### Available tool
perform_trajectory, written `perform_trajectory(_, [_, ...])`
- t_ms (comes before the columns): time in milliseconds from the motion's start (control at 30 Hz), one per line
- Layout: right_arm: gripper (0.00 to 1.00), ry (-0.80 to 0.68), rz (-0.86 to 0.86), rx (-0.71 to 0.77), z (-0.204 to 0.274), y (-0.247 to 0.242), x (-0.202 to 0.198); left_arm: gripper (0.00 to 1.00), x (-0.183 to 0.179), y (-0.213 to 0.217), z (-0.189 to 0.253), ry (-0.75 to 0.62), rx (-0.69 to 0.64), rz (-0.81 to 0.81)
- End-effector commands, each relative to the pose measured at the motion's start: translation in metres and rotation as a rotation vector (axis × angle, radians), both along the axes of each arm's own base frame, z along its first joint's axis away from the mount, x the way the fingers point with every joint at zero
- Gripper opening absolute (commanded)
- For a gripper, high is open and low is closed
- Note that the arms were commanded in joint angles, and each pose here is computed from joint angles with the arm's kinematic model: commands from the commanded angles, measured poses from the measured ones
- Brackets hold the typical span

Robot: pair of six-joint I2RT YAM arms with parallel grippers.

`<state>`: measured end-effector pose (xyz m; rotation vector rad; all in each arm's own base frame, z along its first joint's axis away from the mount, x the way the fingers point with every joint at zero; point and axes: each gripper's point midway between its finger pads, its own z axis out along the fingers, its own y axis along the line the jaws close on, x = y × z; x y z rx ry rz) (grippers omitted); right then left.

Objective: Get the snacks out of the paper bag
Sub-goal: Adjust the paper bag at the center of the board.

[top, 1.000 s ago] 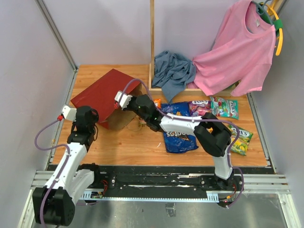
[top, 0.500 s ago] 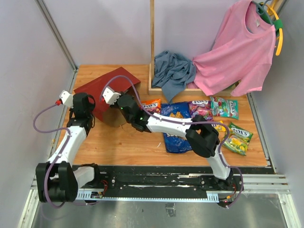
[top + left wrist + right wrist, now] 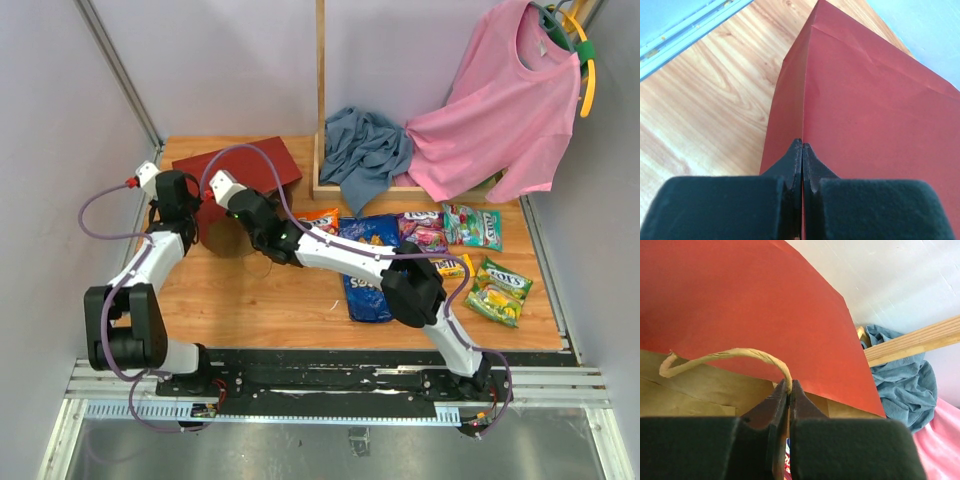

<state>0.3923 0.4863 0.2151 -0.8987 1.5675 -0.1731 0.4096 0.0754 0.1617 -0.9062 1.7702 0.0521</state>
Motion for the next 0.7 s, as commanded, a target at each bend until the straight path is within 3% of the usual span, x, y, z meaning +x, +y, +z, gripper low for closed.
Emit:
perform_trajectory(0, [0.01,0.001,-0.072,0.005,0.001,-0.005,0.004,0.00,0.033,0.015,0.043,-0.115,0.076,-0.014])
perform_trajectory(533, [0.02,0.013,-0.056,0.020,-0.008,-0.005,0.023,0.01,0.106,0.019,0.058,-0.030,0.173,-0.188])
perform_trajectory(600, [0.07,0.013,-0.005,-0.008,-0.009,-0.001,0.027,0.06,0.104,0.022,0.066,-0.029,0.182,-0.174])
perform_trajectory(667, [0.11,0.011,0.040,-0.039,-0.010,0.000,0.030,0.24,0.099,0.022,0.077,-0.042,0.190,-0.177])
